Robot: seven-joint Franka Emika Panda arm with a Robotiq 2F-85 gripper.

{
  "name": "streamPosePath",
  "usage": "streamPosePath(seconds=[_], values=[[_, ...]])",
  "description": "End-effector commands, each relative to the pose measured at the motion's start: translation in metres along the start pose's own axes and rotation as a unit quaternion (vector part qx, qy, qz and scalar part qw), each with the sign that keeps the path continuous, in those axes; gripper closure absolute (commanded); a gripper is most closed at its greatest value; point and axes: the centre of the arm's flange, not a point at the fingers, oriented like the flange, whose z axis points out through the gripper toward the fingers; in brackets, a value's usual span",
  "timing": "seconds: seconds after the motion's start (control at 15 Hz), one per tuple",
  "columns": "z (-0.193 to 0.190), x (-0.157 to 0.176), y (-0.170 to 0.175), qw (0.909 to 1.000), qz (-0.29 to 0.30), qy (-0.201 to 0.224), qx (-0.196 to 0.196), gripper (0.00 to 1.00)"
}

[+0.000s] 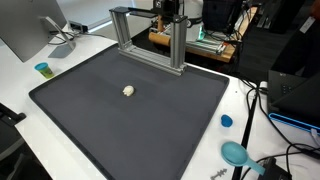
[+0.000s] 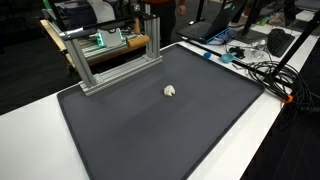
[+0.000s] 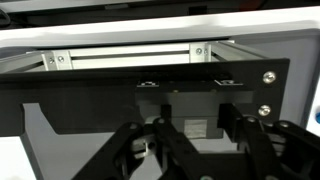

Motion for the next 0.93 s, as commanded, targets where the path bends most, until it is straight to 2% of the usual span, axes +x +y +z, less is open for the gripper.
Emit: streamPosePath(seconds=[0.0, 0.13, 0.2, 0.33, 0.53, 0.73, 0.8, 0.87], values=[[0.001, 0.007, -0.007, 0.9991, 0.041, -0.002, 0.000, 0.73], [0.000, 0.010, -0.007, 0.9976, 0.069, 0.003, -0.006, 0.73], [-0.004, 0.010, -0.007, 0.9989, 0.038, -0.005, 0.025, 0.73], [-0.014, 0.021, 0.000, 0.9953, 0.086, 0.045, -0.006, 0.73], [-0.037, 0.053, 0.013, 0.9903, 0.096, 0.100, -0.014, 0.73], [-0.049, 0.070, 0.027, 0.9919, 0.088, 0.086, -0.032, 0.73], [-0.050, 0.071, 0.030, 0.9919, 0.086, 0.084, -0.038, 0.32], [-0.049, 0.069, 0.031, 0.9922, 0.091, 0.074, -0.042, 0.23]])
